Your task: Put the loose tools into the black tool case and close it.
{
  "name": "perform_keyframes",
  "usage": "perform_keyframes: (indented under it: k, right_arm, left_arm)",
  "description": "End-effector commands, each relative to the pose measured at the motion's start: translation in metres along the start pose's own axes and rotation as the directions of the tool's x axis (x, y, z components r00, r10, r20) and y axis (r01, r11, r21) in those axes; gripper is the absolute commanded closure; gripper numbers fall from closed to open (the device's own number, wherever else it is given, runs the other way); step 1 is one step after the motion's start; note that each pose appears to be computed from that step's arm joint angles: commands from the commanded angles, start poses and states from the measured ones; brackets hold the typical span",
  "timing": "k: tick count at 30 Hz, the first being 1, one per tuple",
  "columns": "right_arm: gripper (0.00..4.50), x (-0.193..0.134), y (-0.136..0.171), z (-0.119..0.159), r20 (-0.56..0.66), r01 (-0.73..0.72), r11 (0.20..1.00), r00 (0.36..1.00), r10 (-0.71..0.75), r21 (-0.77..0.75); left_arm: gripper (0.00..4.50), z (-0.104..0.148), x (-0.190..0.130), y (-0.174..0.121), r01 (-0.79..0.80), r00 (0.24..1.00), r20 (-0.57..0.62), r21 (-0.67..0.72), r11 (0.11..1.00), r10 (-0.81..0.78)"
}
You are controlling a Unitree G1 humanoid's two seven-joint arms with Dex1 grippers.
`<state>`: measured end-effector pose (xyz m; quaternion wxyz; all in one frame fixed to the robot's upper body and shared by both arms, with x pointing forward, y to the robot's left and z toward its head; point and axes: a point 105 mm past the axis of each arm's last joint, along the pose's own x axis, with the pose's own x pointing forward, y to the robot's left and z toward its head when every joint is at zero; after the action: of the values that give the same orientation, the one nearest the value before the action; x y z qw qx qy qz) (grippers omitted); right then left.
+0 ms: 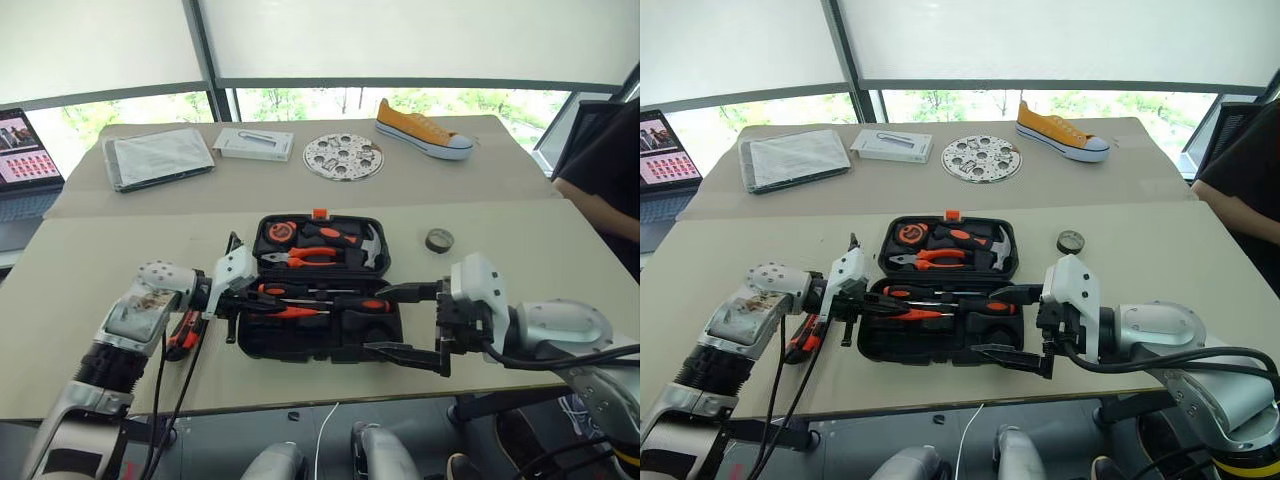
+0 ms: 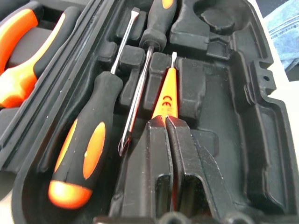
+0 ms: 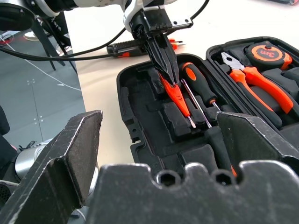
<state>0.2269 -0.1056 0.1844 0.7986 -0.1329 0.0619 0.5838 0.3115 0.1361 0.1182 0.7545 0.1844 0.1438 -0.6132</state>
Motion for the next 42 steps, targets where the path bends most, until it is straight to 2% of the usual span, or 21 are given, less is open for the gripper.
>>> perform_keyframes:
  k: [1, 6, 9, 22, 25, 28, 31, 34, 38, 42]
  right_arm:
    - [0.0, -0.002, -0.002, 0.011, 0.025, 0.007, 0.999, 1.0, -0.006, -0.041]
    - [0.0, -0.002, -0.003, 0.013, 0.029, 0.012, 0.999, 1.0, -0.011, -0.035]
    - [0.0, -0.003, -0.003, 0.013, 0.032, 0.013, 0.999, 0.999, -0.012, -0.031]
    - [0.0, 0.0, -0.009, 0.014, 0.042, 0.007, 0.999, 0.999, -0.005, -0.032]
    - [0.0, 0.003, -0.008, 0.017, 0.047, -0.017, 0.999, 0.999, 0.019, -0.049]
    - [0.0, 0.005, -0.007, 0.021, 0.05, -0.051, 0.996, 0.997, 0.054, -0.068]
    - [0.0, 0.008, -0.009, 0.024, 0.055, -0.109, 0.991, 0.992, 0.113, -0.08]
    - [0.0, 0.013, -0.011, 0.026, 0.063, -0.16, 0.983, 0.984, 0.166, -0.093]
    - [0.0, 0.022, -0.012, 0.026, 0.072, -0.23, 0.967, 0.969, 0.238, -0.108]
    - [0.0, 0.027, -0.015, 0.025, 0.07, -0.266, 0.956, 0.959, 0.276, -0.122]
  left_arm:
    - [4.45, -0.003, 0.001, -0.002, -0.011, 1.0, -0.012, 0.021, 1.0, 0.011]
    - [4.45, -0.03, 0.005, -0.007, -0.016, 0.996, -0.087, 0.045, 0.999, 0.02]
    - [4.45, -0.035, 0.005, -0.012, -0.004, 0.996, -0.093, 0.052, 0.999, 0.009]
    - [4.45, -0.043, -0.001, -0.009, -0.068, 0.992, -0.105, 0.062, 0.996, 0.074]
    - [4.45, -0.034, -0.014, -0.004, -0.126, 0.989, -0.069, 0.046, 0.991, 0.129]
    - [3.77, -0.011, -0.038, -0.003, -0.199, 0.98, 0.023, -0.004, 0.98, 0.199]
    - [2.62, 0.004, -0.083, -0.011, -0.352, 0.93, 0.075, -0.099, 0.931, 0.36]
    - [1.49, -0.008, -0.122, -0.03, -0.502, 0.856, 0.02, -0.209, 0.839, 0.517]
    - [0.02, -0.039, -0.164, -0.069, -0.689, 0.714, -0.134, -0.307, 0.656, 0.687]
    - [0.02, -0.059, -0.173, -0.104, -0.784, 0.604, -0.255, -0.361, 0.506, 0.755]
